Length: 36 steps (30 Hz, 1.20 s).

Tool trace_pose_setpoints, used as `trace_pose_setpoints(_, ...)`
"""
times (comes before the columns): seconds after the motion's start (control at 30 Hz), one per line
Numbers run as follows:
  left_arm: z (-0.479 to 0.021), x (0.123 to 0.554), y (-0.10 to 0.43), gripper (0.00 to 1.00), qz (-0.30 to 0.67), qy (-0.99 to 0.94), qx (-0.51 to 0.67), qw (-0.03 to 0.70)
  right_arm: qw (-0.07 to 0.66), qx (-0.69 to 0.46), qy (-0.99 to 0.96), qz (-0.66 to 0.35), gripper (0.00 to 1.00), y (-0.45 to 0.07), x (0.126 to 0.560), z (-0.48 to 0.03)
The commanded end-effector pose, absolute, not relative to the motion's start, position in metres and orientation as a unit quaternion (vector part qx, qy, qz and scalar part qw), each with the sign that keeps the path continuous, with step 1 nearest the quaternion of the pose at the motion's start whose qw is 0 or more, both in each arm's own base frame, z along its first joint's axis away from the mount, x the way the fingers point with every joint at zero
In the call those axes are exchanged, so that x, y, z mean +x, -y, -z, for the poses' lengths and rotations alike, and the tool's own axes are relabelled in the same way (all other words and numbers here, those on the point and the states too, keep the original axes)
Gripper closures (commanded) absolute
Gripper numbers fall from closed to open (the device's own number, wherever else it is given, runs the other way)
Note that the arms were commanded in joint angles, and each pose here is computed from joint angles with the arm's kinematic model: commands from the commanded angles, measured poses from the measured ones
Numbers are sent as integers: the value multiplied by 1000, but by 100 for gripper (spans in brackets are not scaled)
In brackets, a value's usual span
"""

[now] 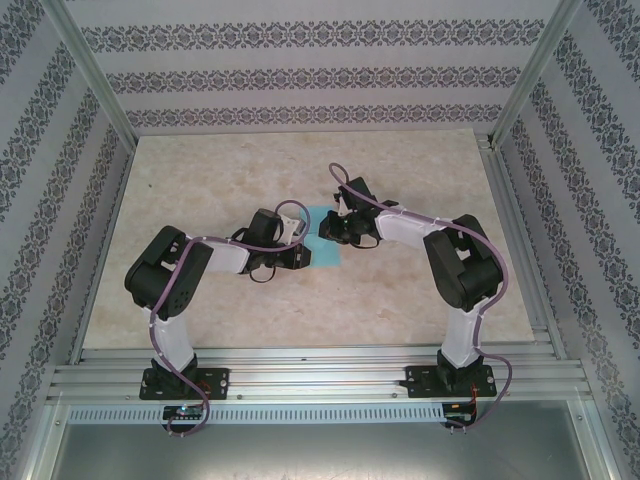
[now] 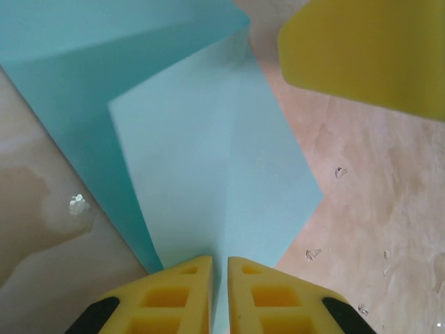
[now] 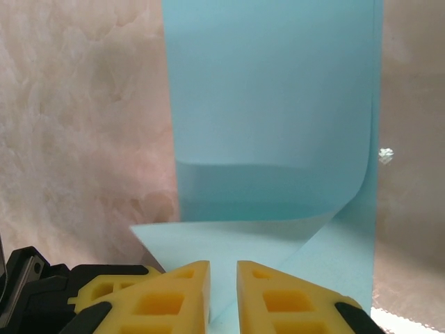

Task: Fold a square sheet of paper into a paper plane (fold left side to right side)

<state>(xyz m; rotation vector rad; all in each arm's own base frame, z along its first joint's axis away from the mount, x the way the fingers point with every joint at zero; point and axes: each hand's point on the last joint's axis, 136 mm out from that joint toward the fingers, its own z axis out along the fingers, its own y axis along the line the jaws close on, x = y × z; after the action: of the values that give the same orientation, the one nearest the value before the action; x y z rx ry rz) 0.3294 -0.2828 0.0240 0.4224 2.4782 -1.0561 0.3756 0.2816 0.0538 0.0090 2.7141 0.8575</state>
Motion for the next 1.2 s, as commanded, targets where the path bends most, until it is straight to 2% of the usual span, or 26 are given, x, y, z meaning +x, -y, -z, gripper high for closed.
trace_pose_setpoints(0.0,10,321,278,87,339,-910,162,176,154,-24,-947,-282,82,-279,378,-54)
trace_pose_setpoints(0.7,43,305,266,88,234,-941,208,130,134,-13,-947,-291,86,-282,358,-48)
trace_pose_setpoints(1.17,49,299,266,89,221,-943,218,122,127,-14,-938,-323,88,-308,365,-41)
